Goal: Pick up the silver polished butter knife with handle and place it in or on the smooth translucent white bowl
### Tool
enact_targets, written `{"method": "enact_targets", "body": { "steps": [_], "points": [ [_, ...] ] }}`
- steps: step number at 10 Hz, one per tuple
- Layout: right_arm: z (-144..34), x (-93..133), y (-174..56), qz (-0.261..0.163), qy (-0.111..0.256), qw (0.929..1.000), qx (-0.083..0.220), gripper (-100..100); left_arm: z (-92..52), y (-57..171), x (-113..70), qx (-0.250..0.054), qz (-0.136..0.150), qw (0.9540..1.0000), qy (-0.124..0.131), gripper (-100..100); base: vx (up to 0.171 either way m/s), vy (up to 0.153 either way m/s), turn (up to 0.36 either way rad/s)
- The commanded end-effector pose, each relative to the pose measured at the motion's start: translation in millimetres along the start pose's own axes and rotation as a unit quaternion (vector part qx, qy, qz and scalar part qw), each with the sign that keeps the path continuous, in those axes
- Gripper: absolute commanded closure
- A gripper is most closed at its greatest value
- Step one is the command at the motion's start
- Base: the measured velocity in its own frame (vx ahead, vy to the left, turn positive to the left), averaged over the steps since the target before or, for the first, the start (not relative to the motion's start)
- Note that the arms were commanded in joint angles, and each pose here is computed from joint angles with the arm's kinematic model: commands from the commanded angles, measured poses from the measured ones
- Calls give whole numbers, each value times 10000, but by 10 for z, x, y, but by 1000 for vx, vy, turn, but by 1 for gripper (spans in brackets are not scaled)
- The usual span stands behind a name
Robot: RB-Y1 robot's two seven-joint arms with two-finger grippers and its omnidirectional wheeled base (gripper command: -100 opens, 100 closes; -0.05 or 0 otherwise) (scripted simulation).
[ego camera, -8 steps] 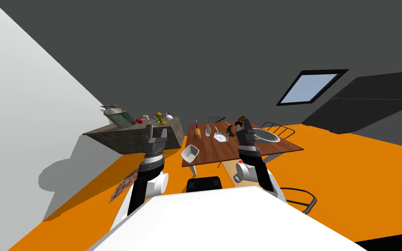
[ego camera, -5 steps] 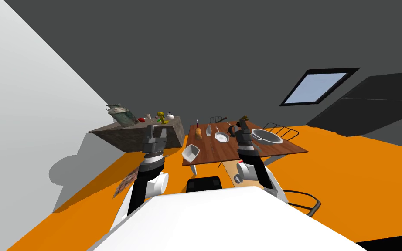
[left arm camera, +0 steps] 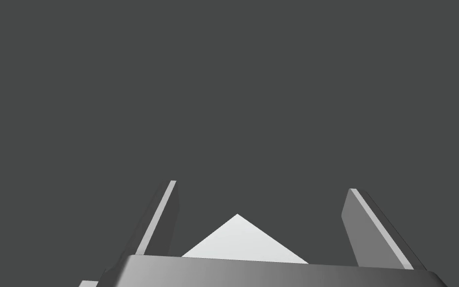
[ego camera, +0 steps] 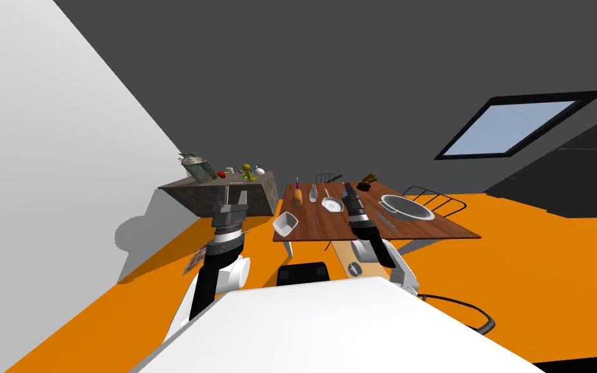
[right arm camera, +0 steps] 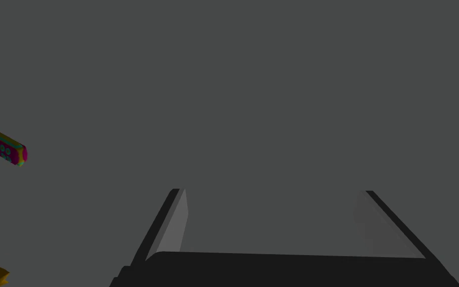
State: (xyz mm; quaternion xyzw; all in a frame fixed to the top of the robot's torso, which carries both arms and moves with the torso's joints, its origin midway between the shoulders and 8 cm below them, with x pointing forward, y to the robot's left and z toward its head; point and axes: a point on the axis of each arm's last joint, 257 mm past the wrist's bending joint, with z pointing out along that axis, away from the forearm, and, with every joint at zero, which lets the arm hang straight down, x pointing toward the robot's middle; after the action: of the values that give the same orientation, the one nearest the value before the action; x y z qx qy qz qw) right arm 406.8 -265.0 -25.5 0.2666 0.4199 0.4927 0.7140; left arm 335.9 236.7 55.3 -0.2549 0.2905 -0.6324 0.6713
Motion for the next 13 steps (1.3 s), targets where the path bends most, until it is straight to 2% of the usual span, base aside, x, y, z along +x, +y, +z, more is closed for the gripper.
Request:
{"method": "enact_targets", "body": {
  "steps": [1, 5, 6, 8, 13],
  "points": [
    [24, 13, -120, -52, 62, 9999, 103, -100, 0, 0, 0, 0, 0, 10000, 0, 0, -24, -37, 56],
    [70, 128, -591, -331, 320, 9975, 530, -100, 0, 0, 0, 0, 0, 10000, 0, 0, -30, -29, 140],
    [63, 132, -613, -330, 325, 9974, 553, -100, 0, 0, 0, 0, 0, 10000, 0, 0, -25, -26, 71],
    [111, 188, -882, -520, 458, 9944, 802, -100, 0, 0, 0, 0, 0, 10000, 0, 0, -36, -32, 211],
    [62, 270, -1373, -713, 635, 9870, 1292, -100, 0, 0, 0, 0, 0, 10000, 0, 0, -29, -26, 104]
  ]
}}
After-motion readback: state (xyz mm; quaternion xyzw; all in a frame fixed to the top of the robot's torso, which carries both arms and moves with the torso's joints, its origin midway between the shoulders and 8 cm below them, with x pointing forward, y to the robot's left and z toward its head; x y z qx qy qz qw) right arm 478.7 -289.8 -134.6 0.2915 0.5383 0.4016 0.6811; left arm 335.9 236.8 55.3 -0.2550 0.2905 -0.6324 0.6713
